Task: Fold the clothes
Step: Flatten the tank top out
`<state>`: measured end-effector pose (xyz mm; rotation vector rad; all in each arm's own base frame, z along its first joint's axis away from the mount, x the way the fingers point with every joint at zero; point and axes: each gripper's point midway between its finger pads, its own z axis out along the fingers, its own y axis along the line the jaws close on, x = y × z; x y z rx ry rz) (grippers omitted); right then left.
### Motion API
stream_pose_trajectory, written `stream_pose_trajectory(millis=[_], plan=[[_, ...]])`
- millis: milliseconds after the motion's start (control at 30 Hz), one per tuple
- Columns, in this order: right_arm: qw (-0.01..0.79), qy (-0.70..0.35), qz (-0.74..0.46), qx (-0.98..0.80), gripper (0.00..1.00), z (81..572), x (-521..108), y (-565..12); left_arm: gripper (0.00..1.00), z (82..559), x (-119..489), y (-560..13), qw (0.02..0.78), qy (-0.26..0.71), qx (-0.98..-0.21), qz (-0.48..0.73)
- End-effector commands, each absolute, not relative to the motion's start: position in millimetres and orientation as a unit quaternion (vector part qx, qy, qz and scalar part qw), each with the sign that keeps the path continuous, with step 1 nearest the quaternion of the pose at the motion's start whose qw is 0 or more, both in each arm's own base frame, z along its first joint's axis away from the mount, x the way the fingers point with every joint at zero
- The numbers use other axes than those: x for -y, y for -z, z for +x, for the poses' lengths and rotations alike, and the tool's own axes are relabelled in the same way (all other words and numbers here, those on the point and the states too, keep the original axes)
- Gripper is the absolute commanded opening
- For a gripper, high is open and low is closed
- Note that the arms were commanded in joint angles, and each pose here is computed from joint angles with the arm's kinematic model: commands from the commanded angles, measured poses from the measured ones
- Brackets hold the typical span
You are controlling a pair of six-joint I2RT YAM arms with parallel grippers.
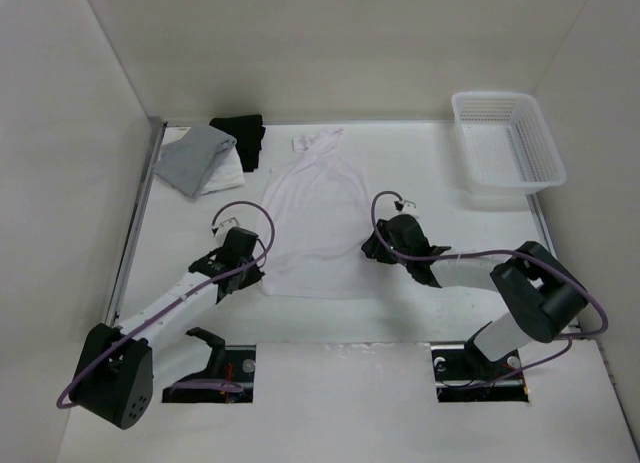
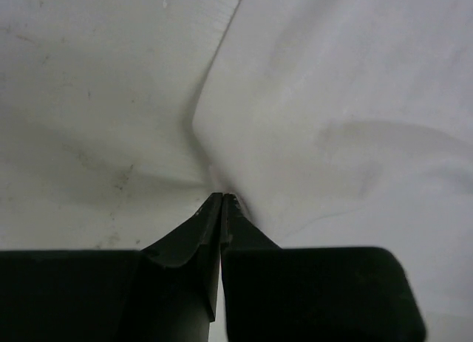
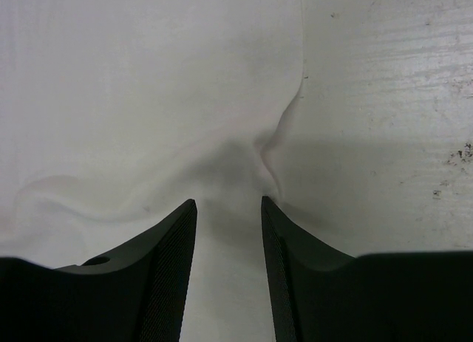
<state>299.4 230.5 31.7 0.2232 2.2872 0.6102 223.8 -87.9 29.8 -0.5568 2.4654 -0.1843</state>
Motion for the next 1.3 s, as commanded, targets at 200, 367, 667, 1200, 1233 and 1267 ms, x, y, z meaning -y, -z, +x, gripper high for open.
stream_pose_trajectory(millis=[200,367,667,1200,1233,1267], plan=[[0.391,-0.245,0.085,-0.883,0.47,304.7,-234.2,-39.8,0.2,191.9,73.1,-118.7,0.273,0.053,-0.928,-0.246],[0.392,-0.247,0.083,-0.882,0.47,303.2,-231.2,-41.2,0.4,202.8,65.2,-105.7,0.287,0.025,-0.923,-0.255],[0.407,-0.243,0.094,-0.876,0.12,303.9,-224.0,-50.1,0.22,200.1,59.4,-55.1,0.286,0.018,-0.915,-0.283],[0.423,-0.25,0.091,-0.866,0.3,303.4,-225.4,-62.2,0.29,194.6,61.8,-22.6,0.284,0.034,-0.909,-0.305],[0.425,-0.251,0.091,-0.865,0.31,303.1,-224.9,-63.7,0.28,194.2,62.3,-21.5,0.281,0.034,-0.909,-0.304],[0.427,-0.252,0.092,-0.864,0.33,302.6,-223.8,-65.1,0.28,193.4,61.9,-19.9,0.278,0.031,-0.911,-0.304]])
